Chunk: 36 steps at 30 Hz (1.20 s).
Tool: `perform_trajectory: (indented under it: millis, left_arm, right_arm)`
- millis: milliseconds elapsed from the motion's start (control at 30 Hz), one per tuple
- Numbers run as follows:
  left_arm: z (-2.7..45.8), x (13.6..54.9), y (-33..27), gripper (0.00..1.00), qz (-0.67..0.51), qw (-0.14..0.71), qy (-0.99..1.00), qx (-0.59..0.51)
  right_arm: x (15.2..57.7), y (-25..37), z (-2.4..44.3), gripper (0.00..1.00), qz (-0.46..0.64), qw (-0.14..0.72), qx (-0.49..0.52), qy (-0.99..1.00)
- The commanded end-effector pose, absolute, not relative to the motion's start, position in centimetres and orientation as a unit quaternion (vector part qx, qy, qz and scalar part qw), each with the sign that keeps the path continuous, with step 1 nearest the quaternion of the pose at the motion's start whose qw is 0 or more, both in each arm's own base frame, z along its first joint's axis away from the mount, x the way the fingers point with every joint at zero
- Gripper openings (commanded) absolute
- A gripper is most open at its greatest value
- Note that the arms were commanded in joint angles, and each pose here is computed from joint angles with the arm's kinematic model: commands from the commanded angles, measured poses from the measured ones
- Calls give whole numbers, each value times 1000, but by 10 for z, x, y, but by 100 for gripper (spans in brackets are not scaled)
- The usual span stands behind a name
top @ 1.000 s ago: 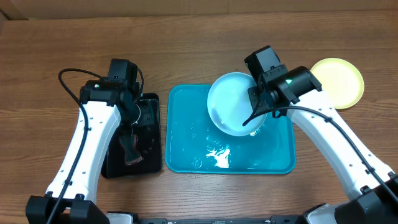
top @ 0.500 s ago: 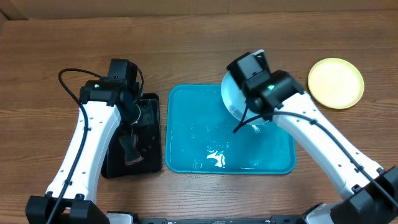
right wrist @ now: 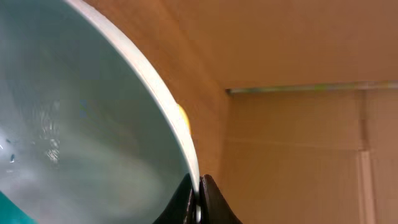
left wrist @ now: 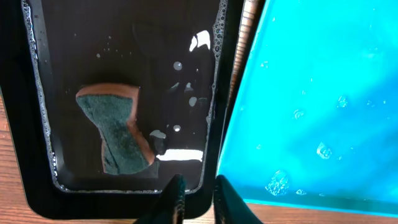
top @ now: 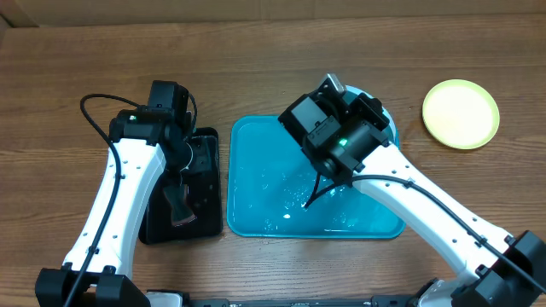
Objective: Clean dirty plates on tray and stack at the side
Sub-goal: 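Carry the light-blue plate with the right gripper to the yellow plate stack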
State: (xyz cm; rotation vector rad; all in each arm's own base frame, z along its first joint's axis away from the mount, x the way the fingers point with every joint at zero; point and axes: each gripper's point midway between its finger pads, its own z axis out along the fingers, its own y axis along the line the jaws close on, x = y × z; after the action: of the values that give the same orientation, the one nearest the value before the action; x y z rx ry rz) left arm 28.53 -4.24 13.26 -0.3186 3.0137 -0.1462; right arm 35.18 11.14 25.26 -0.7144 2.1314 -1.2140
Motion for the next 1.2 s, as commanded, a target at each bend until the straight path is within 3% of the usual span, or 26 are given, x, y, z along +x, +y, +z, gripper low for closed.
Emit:
perform_trajectory:
  millis: [0, 100, 233, 300, 400, 1167]
  left_arm:
    - [134, 286, -45, 20, -48, 56, 993, -90]
    - [134, 285, -44, 26, -46, 54, 994, -86]
    - [133, 285, -44, 60, -46, 54, 994, -87]
    - [133, 285, -44, 82, -46, 53, 994, -87]
    - [133, 283, -44, 100, -45, 49, 994, -87]
    - [133, 281, -44, 100, -45, 46, 994, -87]
  right_arm:
    - [351, 117, 278, 4, -489, 316, -259, 771]
    - [349, 120, 283, 4, -500, 323, -259, 761]
    - [349, 119, 287, 4, -510, 326, -255, 754]
    - [349, 119, 287, 4, -510, 326, -255, 755]
    - [349, 119, 287, 4, -509, 326, -254, 755]
    - [349, 119, 287, 4, -509, 328, -253, 755]
